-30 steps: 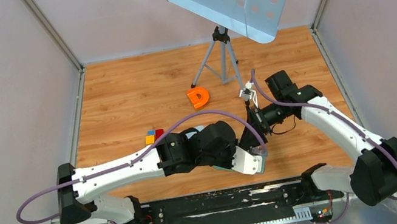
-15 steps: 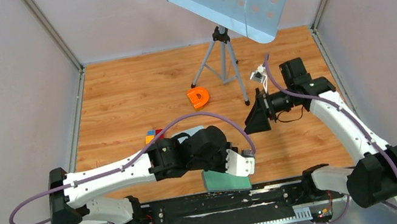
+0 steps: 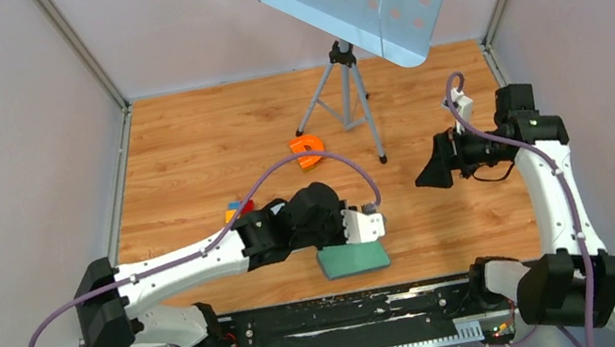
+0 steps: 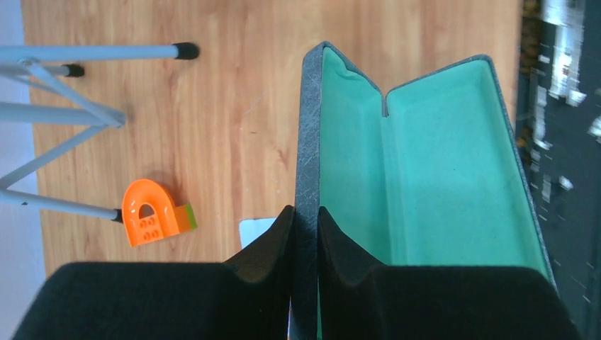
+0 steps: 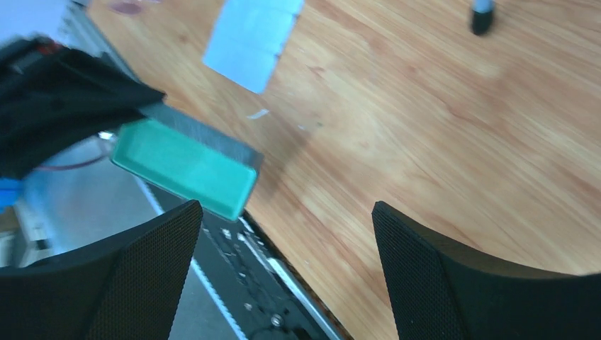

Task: Organize the sunglasses
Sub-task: Place the sunglasses case at the center of the board.

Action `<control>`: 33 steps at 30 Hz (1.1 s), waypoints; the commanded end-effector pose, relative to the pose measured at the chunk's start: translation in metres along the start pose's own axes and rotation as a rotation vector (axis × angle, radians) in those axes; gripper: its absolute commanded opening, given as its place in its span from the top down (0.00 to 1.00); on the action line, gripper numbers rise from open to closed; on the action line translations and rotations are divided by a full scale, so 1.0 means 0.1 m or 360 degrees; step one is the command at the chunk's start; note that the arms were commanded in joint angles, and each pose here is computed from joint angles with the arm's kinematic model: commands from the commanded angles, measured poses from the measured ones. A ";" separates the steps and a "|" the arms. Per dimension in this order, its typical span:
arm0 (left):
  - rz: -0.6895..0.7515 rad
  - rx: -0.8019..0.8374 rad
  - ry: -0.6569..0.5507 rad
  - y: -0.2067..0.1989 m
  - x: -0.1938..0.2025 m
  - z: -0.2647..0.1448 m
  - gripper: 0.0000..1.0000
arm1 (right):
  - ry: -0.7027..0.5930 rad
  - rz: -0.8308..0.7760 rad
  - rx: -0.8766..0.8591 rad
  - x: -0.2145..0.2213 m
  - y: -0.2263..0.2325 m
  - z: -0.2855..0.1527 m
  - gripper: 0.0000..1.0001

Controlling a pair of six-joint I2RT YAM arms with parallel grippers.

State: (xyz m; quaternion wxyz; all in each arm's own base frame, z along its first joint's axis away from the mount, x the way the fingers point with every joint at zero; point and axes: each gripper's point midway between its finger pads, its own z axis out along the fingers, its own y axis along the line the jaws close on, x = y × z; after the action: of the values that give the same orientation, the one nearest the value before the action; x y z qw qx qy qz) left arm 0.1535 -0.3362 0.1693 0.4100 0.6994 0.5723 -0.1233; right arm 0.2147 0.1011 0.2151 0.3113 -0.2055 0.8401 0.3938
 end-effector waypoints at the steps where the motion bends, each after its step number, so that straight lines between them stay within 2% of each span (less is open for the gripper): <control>1: -0.0114 -0.0110 -0.0210 0.40 -0.23 0.28 1.00 | 0.0124 -0.0183 0.0325 0.23 -0.20 -0.26 0.06; 5: -0.0135 -0.0125 -0.0217 0.64 -0.23 0.62 1.00 | 0.0046 -0.0192 0.0513 0.24 -0.31 -0.48 0.07; 9: -0.0180 -0.0136 -0.0254 0.85 -0.25 0.96 1.00 | -0.0035 -0.0181 0.0576 0.19 -0.40 -0.66 0.10; 12: -0.0183 -0.0243 -0.0378 1.02 -0.33 1.10 1.00 | 0.0004 -0.0226 0.0627 0.25 -0.49 -0.72 0.11; 15: -0.0151 -0.0295 -0.0449 1.08 -0.31 1.23 1.00 | -0.0023 -0.0225 0.0625 0.28 -0.52 -0.73 0.11; 21: -0.0072 -0.0291 -0.0464 1.12 -0.17 1.51 1.00 | -0.0063 -0.0251 0.0571 0.29 -0.48 -0.68 0.11; 27: 0.0044 -0.0324 -0.0511 1.19 -0.06 1.59 1.00 | -0.0053 -0.0267 0.0525 0.34 -0.51 -0.63 0.11; 33: 0.0063 -0.0316 -0.0572 1.25 0.01 1.70 1.00 | -0.0049 -0.0278 0.0405 0.37 -0.52 -0.55 0.12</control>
State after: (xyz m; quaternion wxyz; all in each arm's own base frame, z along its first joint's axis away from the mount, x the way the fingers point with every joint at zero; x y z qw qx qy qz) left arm 0.3087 -0.4455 0.1033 0.5387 0.6368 0.5259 -0.1666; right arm 0.2035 0.0148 0.1933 0.3810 -0.2177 0.8702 0.2240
